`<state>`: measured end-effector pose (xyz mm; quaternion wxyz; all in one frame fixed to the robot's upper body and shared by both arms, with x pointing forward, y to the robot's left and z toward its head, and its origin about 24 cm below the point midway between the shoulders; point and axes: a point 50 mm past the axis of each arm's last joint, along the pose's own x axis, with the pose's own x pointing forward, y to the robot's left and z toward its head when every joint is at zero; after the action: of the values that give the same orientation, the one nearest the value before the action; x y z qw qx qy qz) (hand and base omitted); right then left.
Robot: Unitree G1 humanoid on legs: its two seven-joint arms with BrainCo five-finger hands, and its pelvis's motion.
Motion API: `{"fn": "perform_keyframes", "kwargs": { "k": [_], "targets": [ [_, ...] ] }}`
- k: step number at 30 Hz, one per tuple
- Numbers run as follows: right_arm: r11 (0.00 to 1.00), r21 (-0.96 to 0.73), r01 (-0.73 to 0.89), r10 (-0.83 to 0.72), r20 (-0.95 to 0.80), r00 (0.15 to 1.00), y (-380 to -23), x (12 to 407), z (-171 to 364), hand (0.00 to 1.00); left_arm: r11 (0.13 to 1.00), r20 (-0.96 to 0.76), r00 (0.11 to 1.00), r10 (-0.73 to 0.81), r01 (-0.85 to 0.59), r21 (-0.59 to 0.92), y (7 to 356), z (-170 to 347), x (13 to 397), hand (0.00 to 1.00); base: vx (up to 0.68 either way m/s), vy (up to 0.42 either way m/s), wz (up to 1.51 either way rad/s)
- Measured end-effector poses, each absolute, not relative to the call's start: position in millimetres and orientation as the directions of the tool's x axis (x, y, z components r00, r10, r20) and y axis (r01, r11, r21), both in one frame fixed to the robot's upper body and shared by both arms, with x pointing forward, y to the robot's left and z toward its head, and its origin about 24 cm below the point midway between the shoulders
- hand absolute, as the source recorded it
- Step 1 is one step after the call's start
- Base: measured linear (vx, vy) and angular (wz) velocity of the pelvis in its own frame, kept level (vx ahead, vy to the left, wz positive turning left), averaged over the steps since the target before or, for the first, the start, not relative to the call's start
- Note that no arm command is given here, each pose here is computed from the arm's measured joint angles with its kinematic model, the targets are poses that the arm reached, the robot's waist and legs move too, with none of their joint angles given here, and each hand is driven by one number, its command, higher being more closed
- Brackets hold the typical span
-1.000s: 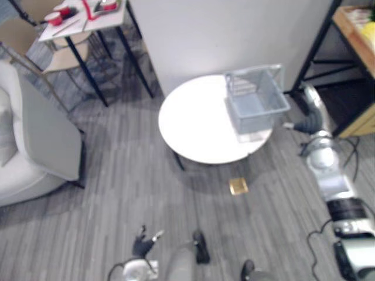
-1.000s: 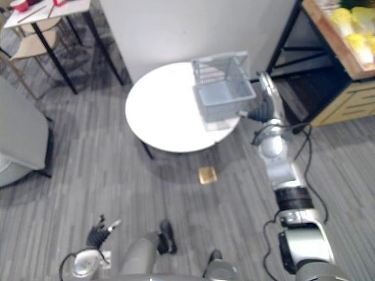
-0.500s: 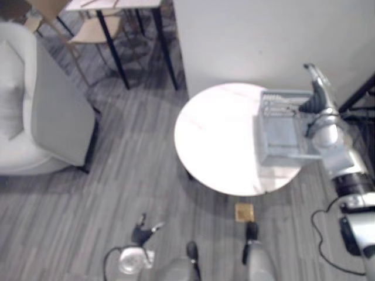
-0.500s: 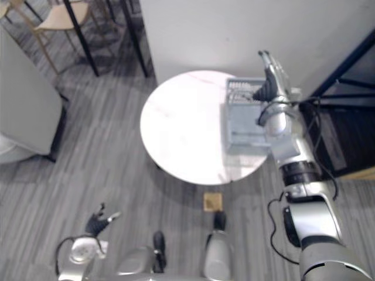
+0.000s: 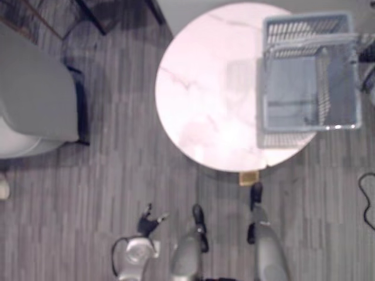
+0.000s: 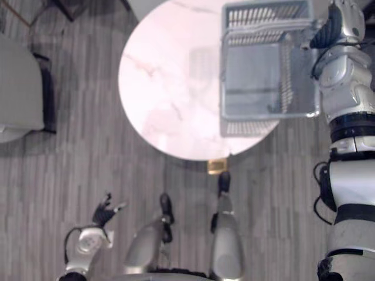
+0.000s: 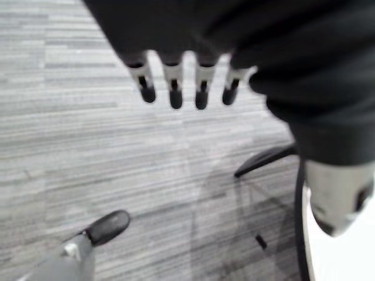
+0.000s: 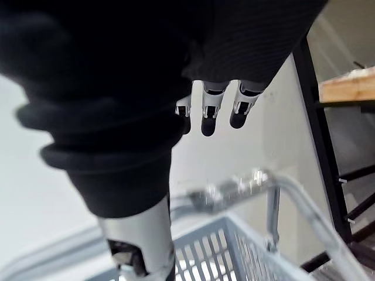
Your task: Pick vegetable in the basket
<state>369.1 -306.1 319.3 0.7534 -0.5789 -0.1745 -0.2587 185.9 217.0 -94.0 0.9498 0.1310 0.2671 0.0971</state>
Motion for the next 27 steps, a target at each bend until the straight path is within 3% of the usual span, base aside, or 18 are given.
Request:
{"fn": "perform_keyframes", "kwargs": {
  "k": [7,8,12,19,24,27],
  "targets": [
    [0.086,-0.768,0.634,-0.100,0.627,0.773,-285.2,372.4,339.8,0.00,0.960,-0.508,0.829,0.232,-0.110,0.259,203.0,-100.6,182.8,0.00,-0.01,-0.001,0.06],
    [0.088,-0.755,0.650,-0.096,0.643,0.760,-283.0,371.5,346.8,1.00,0.961,-0.508,0.832,0.222,-0.099,0.257,200.3,-100.9,183.1,0.00,-0.02,-0.004,0.19],
    [0.068,-0.717,0.694,-0.100,0.687,0.720,-284.5,366.9,358.8,1.00,0.964,-0.518,0.830,0.206,-0.081,0.253,195.3,-103.0,182.2,0.00,-0.04,-0.003,0.20],
    [-0.059,-0.684,0.727,-0.130,0.728,0.674,-304.6,350.0,393.4,1.00,0.971,-0.480,0.855,0.197,-0.101,0.219,191.0,-94.5,198.8,0.00,-0.05,0.008,0.15],
    [-0.061,-0.706,0.706,-0.118,0.707,0.697,-306.4,350.9,381.9,1.00,0.976,-0.450,0.873,0.185,-0.111,0.188,182.2,-88.3,205.5,0.00,-0.01,0.018,-0.04],
    [-0.023,-0.773,0.634,-0.106,0.632,0.768,-305.5,359.2,338.7,1.00,0.981,-0.435,0.884,0.174,-0.119,0.151,172.0,-84.8,208.9,0.00,0.04,0.003,-0.28]
  ]
}}
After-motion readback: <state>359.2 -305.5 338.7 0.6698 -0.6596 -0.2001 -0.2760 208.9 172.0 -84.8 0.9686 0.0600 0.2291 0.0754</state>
